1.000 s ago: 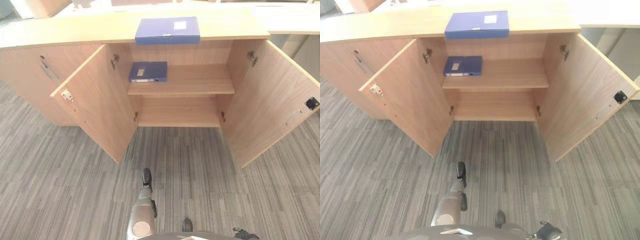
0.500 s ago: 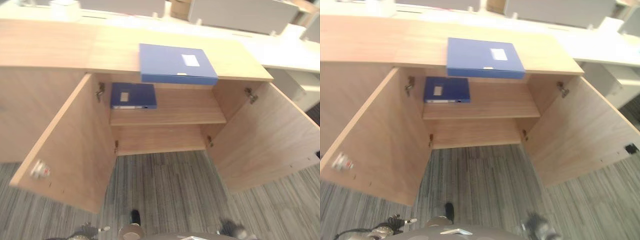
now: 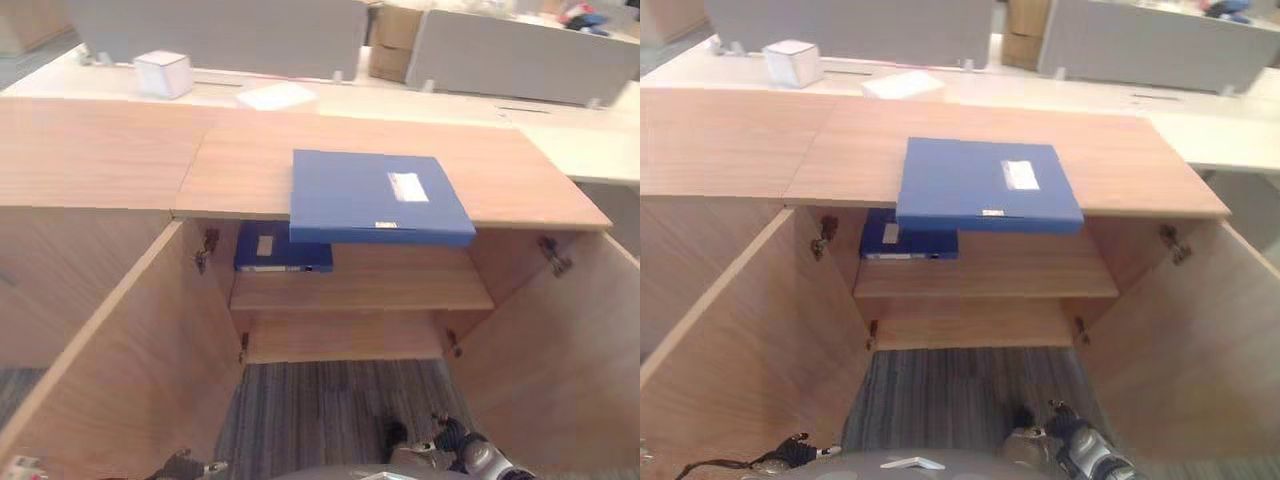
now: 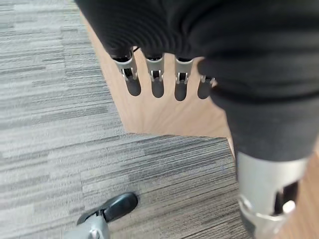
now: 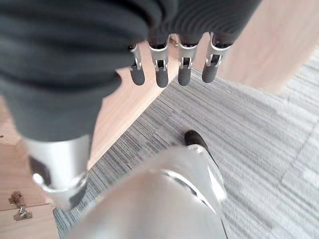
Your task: Put the empty folder in the office cabinet
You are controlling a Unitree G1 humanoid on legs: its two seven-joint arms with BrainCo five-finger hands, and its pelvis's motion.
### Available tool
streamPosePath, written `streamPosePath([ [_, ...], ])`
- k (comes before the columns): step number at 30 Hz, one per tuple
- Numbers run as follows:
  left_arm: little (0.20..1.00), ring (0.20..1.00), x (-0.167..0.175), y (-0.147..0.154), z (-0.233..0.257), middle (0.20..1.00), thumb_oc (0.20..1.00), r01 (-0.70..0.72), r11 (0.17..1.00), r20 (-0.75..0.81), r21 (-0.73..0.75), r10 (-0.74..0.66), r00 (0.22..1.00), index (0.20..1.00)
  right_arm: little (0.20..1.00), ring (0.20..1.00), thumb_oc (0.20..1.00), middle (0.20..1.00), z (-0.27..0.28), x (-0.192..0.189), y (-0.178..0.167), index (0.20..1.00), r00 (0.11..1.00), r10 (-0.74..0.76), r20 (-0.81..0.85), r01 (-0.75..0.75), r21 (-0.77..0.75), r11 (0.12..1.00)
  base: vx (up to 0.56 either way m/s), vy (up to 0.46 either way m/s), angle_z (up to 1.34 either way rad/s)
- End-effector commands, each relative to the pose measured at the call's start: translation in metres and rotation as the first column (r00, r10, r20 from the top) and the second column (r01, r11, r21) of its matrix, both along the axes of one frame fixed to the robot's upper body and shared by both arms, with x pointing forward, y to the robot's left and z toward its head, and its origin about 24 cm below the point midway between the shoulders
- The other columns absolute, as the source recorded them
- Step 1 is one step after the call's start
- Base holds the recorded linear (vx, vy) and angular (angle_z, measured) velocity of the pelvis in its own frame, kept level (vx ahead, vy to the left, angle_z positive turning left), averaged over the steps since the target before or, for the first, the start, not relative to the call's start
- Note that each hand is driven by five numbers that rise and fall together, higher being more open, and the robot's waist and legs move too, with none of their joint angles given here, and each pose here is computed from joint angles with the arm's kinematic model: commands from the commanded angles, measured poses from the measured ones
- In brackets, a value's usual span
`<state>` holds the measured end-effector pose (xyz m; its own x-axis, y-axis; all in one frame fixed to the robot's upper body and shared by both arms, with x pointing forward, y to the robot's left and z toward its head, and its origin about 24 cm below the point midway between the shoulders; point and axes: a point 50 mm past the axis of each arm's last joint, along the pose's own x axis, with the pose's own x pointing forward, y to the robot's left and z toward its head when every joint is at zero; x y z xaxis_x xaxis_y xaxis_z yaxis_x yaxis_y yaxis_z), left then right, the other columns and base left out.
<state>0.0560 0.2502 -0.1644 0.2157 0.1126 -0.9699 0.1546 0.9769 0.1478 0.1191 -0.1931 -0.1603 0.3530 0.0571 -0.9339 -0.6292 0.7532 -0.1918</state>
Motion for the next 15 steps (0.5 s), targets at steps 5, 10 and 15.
streamPosePath([
  [5, 1.0, 1.0, 0.034, 0.001, 0.006, 1.0, 1.0, -0.004, 1.0, 0.112, 0.024, 0.001, 0.994, 1.0, 1.0, 1.0, 1.0, 1.0, 0.006, 0.011, -0.017, 1.0, 0.999, 0.048, 0.024, -0.047, -0.056, 0.997, 0.01, -0.251, -0.25],
  [10, 1.0, 1.0, 0.053, -0.016, 0.007, 1.0, 1.0, 0.062, 0.998, 0.179, 0.014, -0.063, 0.982, 1.0, 1.0, 1.0, 1.0, 1.0, 0.008, 0.007, -0.033, 1.0, 0.999, 0.004, 0.046, 0.0, -0.093, 0.996, -0.1, -0.172, 0.02],
  [15, 1.0, 1.0, 0.085, 0.001, 0.021, 1.0, 1.0, 0.082, 0.994, 0.223, 0.074, -0.096, 0.97, 1.0, 1.0, 1.0, 1.0, 1.0, 0.013, 0.015, -0.043, 1.0, 0.998, 0.036, 0.055, -0.029, -0.126, 0.992, -0.03, 0.028, 0.08],
])
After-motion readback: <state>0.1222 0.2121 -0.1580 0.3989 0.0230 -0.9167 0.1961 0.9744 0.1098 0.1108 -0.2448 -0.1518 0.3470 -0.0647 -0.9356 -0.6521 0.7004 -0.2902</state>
